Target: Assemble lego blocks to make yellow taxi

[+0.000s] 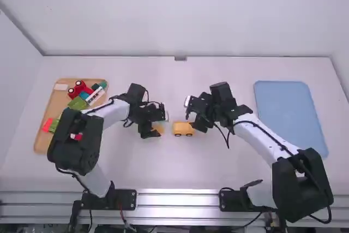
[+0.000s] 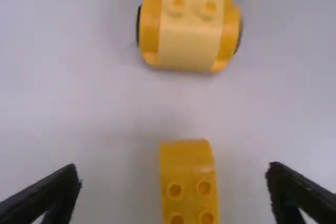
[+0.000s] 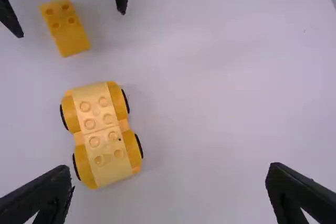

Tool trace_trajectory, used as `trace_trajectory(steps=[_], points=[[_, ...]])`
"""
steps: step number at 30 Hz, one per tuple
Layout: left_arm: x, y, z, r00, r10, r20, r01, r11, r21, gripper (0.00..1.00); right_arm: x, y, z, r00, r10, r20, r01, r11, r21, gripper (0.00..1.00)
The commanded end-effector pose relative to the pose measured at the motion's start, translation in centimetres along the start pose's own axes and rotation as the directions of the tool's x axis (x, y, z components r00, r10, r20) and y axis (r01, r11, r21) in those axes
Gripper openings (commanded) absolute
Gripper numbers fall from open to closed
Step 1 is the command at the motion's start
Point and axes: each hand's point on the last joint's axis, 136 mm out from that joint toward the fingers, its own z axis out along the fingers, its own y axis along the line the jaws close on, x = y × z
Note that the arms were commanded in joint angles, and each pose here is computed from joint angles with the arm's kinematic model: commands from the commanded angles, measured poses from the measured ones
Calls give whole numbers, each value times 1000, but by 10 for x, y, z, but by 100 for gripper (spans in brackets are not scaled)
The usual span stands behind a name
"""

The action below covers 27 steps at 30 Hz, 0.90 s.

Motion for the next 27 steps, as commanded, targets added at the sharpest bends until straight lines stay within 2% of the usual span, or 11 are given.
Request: trace_trajectory(steps=[1,3,4,7,10,13,15,17,22,27], points=[[-15,-12,-9,979,84,185,-93,995,44,87,-10,-4,-5,1000,-10,23,10,1000,15,98],[-15,-15,-11,967,94,236,-107,993,44,91,-10,-4,-5,1000,-10,23,9,1000,15,99],[-13,-14,-13,957,96,272,-107,994,27,99,-9,-5,-6,1000,-8,23,7,1000,17,99],[0,-2,-13,960,79,268,-71,997,-38,99,-8,-7,-6,1000,-3,21,3,1000,21,99],[11,-3,-10,966,-42,257,50,998,-26,99,-8,-7,-6,1000,-5,22,4,1000,21,98],[20,-5,-5,968,-92,232,101,995,-27,99,-9,-7,-6,1000,-6,24,6,1000,23,98],[19,-11,0,967,-16,255,29,999,-44,99,-9,-7,-6,1000,-6,24,5,1000,23,99],[15,-16,5,942,63,329,-41,996,-73,99,-9,-7,-6,1000,-6,25,6,1000,22,99],[20,-9,-2,890,9,456,44,993,-106,99,-14,-2,-6,998,-6,55,6,1000,-6,98],[32,-4,-8,853,-37,521,103,990,-97,99,-17,0,-6,997,-7,72,8,1000,-17,99]])
